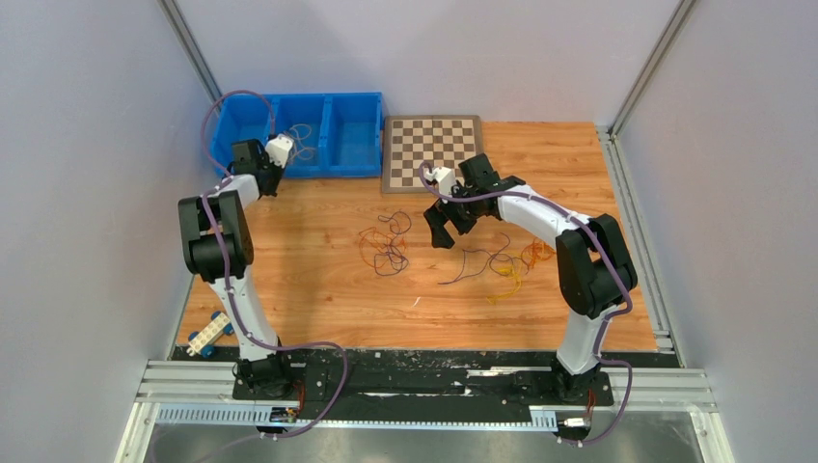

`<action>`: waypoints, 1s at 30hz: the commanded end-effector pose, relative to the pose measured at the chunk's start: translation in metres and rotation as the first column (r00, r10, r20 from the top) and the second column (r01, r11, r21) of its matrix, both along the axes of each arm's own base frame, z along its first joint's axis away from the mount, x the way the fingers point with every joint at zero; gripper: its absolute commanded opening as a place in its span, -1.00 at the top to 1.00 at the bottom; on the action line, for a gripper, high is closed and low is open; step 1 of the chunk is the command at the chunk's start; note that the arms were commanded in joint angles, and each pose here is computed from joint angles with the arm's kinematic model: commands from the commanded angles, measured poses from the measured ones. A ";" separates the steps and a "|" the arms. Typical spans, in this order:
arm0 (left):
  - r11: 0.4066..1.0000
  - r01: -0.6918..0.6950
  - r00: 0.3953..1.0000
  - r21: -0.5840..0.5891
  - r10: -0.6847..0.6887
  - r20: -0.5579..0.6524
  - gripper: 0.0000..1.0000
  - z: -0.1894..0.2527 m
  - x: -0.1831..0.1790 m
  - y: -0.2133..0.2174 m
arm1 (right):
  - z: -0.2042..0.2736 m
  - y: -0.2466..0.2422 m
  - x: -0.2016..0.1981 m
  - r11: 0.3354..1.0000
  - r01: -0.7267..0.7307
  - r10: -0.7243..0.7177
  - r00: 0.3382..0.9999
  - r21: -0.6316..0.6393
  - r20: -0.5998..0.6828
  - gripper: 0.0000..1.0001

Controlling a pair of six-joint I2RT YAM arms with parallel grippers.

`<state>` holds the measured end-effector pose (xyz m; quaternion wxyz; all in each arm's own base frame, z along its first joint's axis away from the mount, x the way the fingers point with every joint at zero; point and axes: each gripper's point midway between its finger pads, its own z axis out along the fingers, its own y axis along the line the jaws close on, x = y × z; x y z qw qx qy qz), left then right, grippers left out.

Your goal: Untangle the cables

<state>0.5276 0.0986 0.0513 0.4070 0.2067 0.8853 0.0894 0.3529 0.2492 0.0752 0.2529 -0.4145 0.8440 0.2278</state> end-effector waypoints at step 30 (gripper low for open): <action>0.858 0.035 0.950 -0.513 0.130 0.283 -0.40 0.156 0.101 0.045 | 0.018 -0.013 0.002 1.000 0.014 -0.015 0.999 0.010 0.048 -1.00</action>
